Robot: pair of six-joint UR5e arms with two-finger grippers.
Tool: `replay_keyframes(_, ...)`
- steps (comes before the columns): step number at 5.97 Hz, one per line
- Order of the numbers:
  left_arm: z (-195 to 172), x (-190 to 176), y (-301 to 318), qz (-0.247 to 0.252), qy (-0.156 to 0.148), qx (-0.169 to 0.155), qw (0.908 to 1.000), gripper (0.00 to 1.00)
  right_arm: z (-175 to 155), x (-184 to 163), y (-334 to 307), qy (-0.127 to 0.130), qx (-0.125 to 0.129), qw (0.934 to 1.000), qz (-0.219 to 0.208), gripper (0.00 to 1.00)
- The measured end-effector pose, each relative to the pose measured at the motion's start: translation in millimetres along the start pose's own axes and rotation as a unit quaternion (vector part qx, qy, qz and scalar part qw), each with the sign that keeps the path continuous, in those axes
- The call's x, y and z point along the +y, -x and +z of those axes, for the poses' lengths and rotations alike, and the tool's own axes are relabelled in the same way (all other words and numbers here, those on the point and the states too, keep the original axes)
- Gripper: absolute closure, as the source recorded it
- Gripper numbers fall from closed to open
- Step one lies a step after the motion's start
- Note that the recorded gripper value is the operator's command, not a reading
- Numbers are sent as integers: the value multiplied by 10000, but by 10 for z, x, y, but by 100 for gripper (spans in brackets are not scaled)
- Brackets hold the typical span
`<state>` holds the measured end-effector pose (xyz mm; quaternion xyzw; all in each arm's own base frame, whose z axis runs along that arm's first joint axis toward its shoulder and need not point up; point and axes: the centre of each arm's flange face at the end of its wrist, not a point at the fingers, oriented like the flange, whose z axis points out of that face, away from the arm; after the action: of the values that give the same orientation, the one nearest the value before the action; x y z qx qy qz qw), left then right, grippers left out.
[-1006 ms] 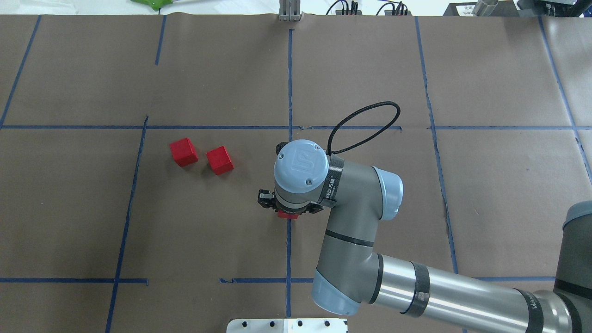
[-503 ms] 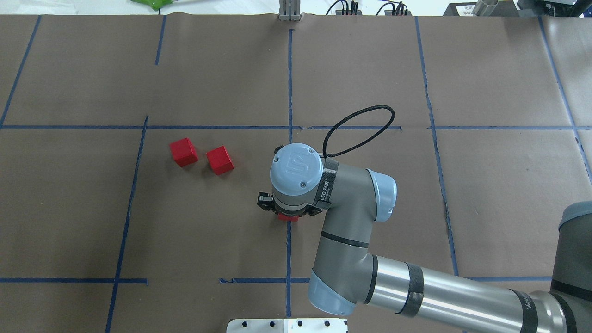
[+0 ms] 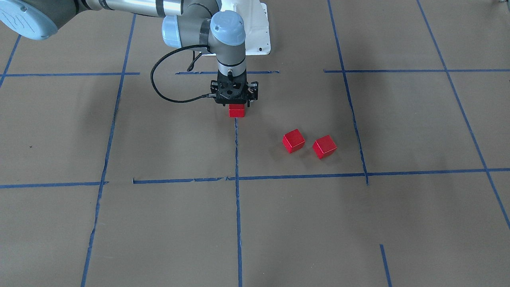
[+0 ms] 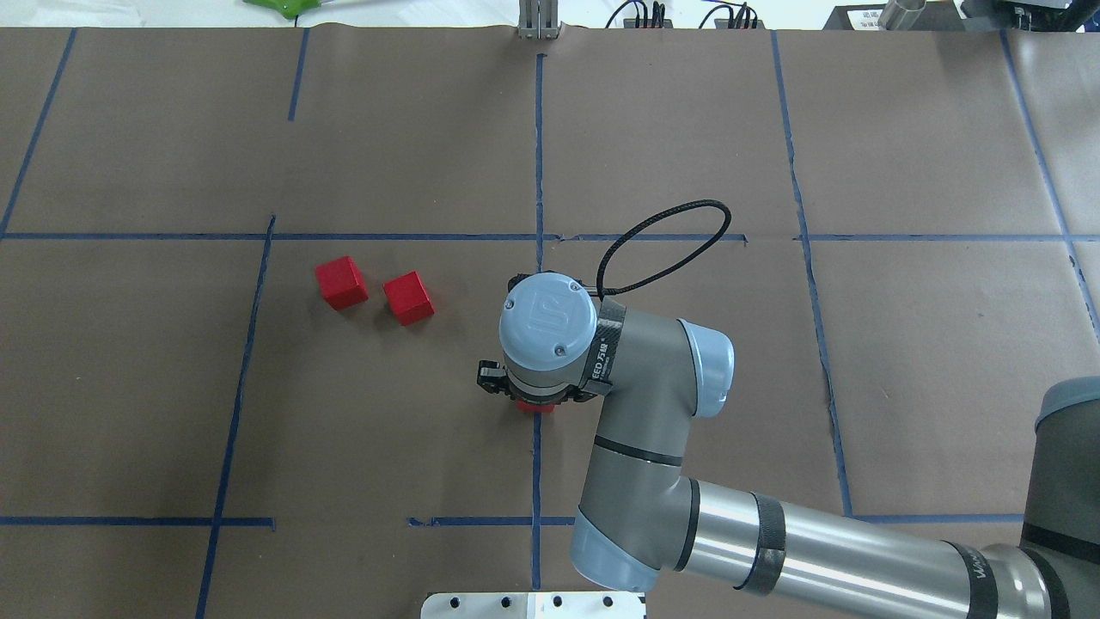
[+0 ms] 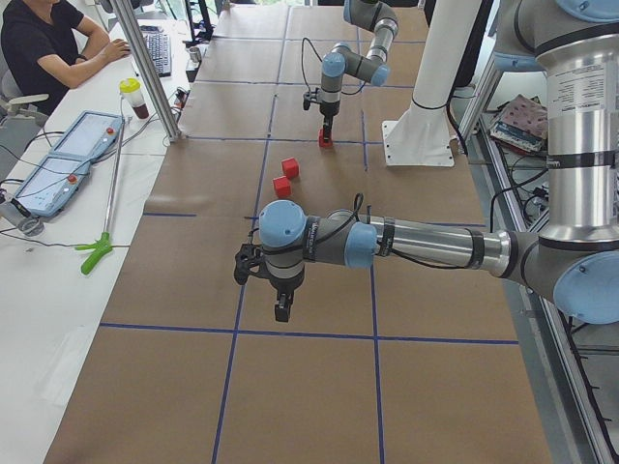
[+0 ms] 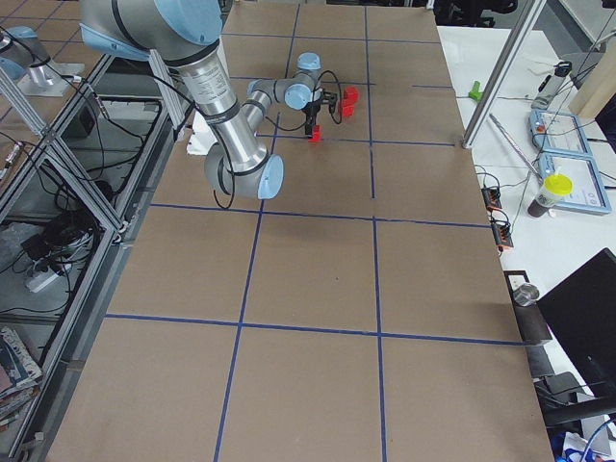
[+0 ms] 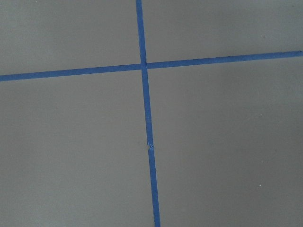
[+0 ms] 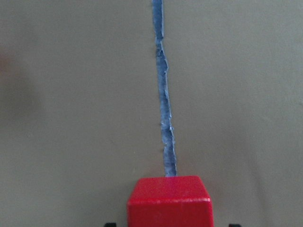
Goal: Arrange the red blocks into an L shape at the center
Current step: 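Lower the red cube onto the center and open the right gripper, then raise the right gripper away while the left gripper reaches for the nearer red cube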
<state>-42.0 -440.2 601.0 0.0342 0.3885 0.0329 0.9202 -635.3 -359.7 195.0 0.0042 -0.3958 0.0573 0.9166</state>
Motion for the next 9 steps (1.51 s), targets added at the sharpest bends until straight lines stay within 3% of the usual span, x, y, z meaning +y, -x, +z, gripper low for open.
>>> replay_keyframes(2, -50, -23, -65, -109, -56, 17, 9999, 0, -224, -23, 11, -74, -197, 9998, -22, 0)
replay_keyframes(4, -198, -148, -477, -644, -404, 208, 9969, 0, -856, -182, -353, -223, -564, 9981, 56, 0)
replay_keyframes(5, -193, -299, -1051, -865, -422, 458, 9943, 0, -1050, -285, -769, -174, -636, 9978, 113, 0)
replay_keyframes(7, -91, -645, -2539, -1305, -164, 921, 9870, 0, -1214, -524, -1586, -43, -556, 9984, -96, 0)
replay_keyframes(9, 344, -813, -4314, -1909, -89, 907, 9774, 0, -1333, -726, -2145, -61, -437, 9985, -323, 0)
